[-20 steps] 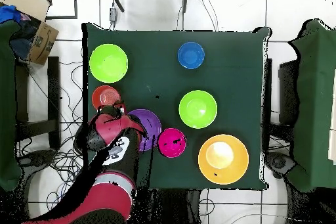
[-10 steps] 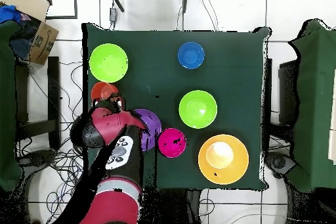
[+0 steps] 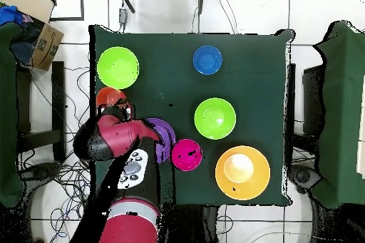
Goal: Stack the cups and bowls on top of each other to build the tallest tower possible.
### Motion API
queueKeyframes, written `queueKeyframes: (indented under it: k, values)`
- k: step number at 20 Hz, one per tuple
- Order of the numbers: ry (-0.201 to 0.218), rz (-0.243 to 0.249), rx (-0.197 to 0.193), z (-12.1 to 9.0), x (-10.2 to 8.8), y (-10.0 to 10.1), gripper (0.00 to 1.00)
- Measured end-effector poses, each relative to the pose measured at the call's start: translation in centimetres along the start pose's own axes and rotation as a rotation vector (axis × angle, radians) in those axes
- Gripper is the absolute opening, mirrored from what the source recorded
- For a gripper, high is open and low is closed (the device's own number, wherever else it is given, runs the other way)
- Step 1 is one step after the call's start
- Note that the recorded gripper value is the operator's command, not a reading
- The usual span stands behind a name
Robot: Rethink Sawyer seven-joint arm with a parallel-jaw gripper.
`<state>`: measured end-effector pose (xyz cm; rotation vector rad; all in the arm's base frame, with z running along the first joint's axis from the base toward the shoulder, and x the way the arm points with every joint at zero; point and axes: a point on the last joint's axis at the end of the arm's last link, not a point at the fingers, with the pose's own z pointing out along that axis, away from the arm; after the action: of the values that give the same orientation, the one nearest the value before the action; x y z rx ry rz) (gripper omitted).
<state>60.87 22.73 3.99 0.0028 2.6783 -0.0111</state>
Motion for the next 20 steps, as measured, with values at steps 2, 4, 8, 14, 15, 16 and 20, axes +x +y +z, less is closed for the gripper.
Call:
queueKeyframes:
  k: [2,4,8,14,15,16,20]
  values:
    - [0.016,0.007,-0.004,-0.3,0.0,0.0,0.0]
    - [0.041,0.016,-0.006,-0.7,0.1,0.0,0.0]
    - [0.112,0.039,-0.009,-2.0,0.2,-0.3,0.0]
    - [0.169,0.063,-0.011,-3.6,-0.2,-1.0,0.0]
    - [0.176,0.067,-0.012,-3.9,-0.3,-1.1,0.0]
    - [0.182,0.072,-0.014,-4.2,-0.5,-1.2,0.0]
    - [0.192,0.092,-0.025,-5.6,-1.5,-1.7,0.0]
